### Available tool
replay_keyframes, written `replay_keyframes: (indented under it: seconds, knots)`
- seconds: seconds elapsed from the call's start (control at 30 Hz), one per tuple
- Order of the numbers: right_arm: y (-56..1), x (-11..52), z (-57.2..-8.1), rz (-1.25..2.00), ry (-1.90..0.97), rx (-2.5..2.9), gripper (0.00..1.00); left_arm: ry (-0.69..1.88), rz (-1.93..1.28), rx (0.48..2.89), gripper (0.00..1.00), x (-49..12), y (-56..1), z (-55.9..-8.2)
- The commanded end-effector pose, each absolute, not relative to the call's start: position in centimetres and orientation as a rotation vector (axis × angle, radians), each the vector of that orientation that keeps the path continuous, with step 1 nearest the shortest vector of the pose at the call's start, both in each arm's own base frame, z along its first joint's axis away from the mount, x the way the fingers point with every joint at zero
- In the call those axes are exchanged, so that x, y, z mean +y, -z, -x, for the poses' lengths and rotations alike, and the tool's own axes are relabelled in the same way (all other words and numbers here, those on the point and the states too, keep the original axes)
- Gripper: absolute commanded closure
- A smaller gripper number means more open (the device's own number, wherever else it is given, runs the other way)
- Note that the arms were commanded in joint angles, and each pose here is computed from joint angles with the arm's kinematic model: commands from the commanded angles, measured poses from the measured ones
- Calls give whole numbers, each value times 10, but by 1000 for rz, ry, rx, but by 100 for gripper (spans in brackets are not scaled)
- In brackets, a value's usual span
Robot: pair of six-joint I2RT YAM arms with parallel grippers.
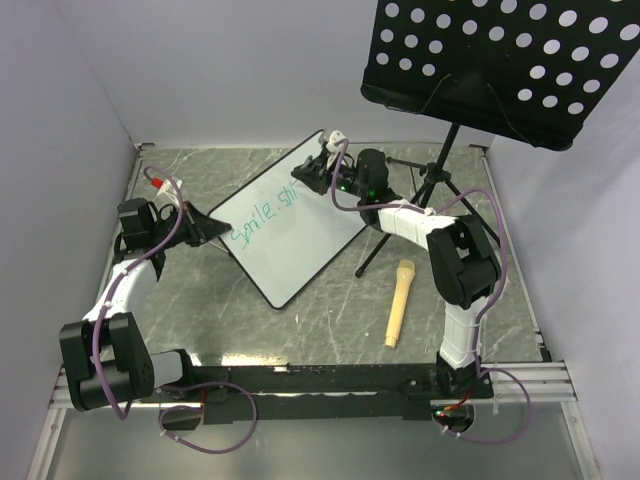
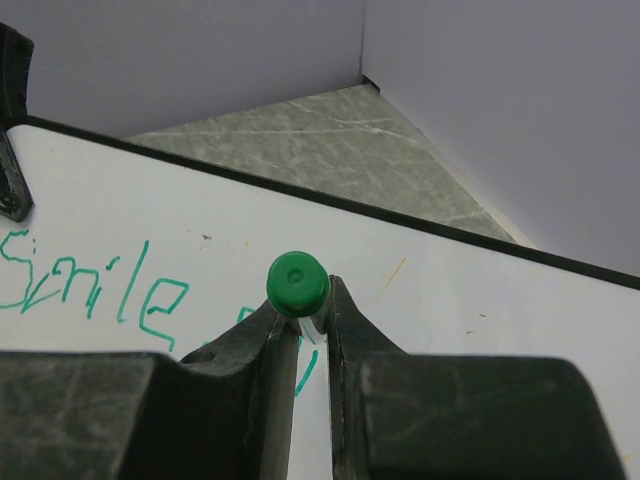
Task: Write a sentence on the whiteboard
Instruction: Pick up the sentence from the whiteboard.
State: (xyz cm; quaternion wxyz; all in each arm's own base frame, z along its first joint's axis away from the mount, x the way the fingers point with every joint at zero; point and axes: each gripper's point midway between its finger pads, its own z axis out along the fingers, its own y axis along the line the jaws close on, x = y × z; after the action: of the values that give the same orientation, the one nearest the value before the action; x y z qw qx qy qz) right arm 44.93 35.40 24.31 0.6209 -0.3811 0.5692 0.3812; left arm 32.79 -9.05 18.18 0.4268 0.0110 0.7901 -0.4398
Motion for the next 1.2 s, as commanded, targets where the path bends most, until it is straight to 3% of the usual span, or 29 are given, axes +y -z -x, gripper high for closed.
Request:
replay_keyframes:
  seconds: [0.0, 0.6, 1.17]
  knots:
    - [-259, 353, -462, 869, -847, 1264, 100, 796, -175, 2011, 99, -69, -147, -342]
    - [-240, 352, -472, 873, -841, 1304, 100, 797, -181, 2011, 99, -69, -147, -341]
    - [-230, 343, -450, 874, -852, 1309, 100, 767, -151, 2018, 99, -64, -145, -345]
